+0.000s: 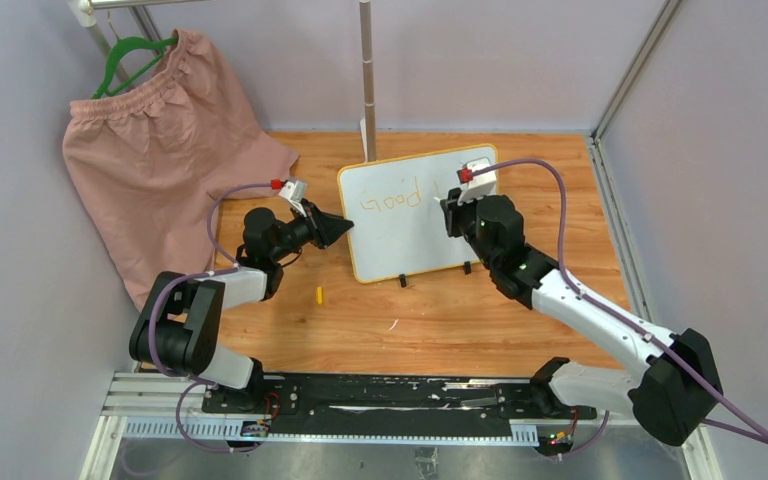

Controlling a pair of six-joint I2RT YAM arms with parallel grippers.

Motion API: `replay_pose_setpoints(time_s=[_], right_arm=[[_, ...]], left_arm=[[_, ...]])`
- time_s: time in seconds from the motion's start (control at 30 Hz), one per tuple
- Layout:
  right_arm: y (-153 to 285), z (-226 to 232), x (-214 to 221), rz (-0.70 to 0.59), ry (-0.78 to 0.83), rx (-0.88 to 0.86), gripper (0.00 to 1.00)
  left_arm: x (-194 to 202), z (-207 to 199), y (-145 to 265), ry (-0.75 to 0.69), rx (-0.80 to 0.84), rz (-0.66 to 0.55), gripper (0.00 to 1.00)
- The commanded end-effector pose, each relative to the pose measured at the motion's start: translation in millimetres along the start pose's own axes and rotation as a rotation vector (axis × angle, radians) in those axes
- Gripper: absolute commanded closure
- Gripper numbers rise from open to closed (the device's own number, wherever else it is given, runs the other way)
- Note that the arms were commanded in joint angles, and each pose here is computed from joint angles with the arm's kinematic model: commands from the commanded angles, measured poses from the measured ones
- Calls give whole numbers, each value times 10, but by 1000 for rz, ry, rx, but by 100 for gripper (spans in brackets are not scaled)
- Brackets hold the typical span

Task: Write a sentence on the whiteboard

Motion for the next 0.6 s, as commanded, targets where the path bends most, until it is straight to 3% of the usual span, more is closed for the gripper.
replay_pose_setpoints(time_s=[0.0,0.57], right_arm=[[-37,124,-182,-42,-10,-76,100],[-230,69,-181,1,4,15,100]], left_arm=[[-81,-58,-23,-37,26,-17,93],[-86,-63,-20,-41,28,-19,94]])
Point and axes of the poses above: each gripper's point midway between its finger pads, its own y axis back along the fingers, its own z axis along the line the jaws close on, x = y × z, the point moved 10 cm from there along y, back along the fingers, and after that the axes turned 3 degrees about y, right-handed, at the moved point
